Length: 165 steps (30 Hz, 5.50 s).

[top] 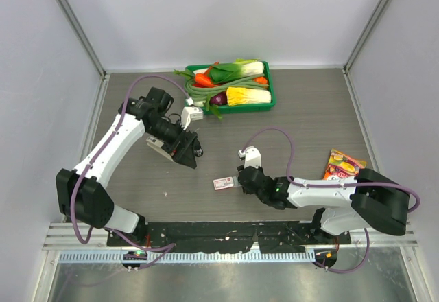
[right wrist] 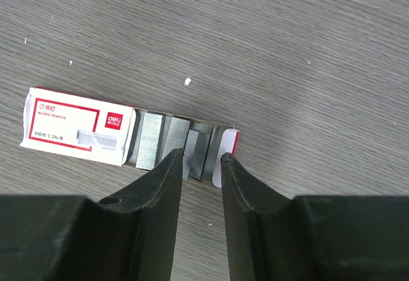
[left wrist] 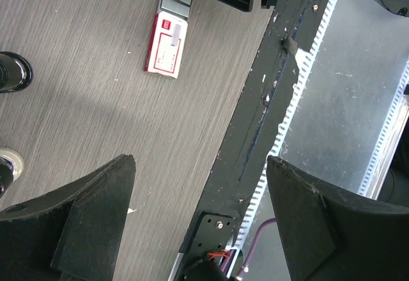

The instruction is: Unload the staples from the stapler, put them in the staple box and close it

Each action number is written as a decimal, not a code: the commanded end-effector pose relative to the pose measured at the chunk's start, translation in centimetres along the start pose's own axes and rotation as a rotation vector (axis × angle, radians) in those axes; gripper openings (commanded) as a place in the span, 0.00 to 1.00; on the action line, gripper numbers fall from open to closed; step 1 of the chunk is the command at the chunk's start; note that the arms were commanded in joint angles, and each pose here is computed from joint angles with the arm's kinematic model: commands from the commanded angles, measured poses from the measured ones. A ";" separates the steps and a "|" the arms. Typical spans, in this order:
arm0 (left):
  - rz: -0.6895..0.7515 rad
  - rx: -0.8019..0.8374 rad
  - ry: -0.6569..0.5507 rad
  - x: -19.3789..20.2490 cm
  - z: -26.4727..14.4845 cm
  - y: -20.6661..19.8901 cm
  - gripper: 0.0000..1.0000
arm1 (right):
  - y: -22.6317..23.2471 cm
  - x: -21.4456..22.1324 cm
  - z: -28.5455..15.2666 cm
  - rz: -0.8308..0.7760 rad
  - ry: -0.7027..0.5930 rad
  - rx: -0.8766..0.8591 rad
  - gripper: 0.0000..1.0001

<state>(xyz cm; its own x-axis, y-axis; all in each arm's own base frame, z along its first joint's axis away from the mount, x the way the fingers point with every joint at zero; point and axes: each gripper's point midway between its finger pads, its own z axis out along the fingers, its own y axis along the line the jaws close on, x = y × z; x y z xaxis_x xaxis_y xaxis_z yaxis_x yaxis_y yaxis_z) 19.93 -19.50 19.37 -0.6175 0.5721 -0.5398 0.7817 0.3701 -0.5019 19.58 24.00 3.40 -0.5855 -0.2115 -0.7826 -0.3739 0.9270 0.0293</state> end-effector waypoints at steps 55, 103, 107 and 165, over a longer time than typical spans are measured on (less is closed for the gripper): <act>0.242 -0.336 0.395 5.9 16.1 9.4 0.56 | -0.5 0.1 0.4 0.215 -0.005 -0.120 0.18; 0.250 -0.285 0.420 6.0 17.7 8.2 0.55 | 5.9 0.9 1.6 0.209 0.082 -0.298 0.13; 0.260 -0.291 0.435 6.6 17.5 8.3 0.55 | 4.8 0.7 1.1 0.189 0.070 -0.261 0.17; 0.261 -0.267 0.415 6.4 16.4 7.0 0.53 | 5.6 -1.7 1.3 0.232 -0.020 -0.297 0.47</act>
<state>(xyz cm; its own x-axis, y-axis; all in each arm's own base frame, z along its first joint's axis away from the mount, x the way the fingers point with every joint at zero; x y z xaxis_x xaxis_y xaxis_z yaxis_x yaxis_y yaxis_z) 21.22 -25.26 2.01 -0.3703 0.8831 -0.2880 0.9288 0.3466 -0.1314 18.63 28.63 2.68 -0.6852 -0.0307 -0.7277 -0.4204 0.8325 0.3608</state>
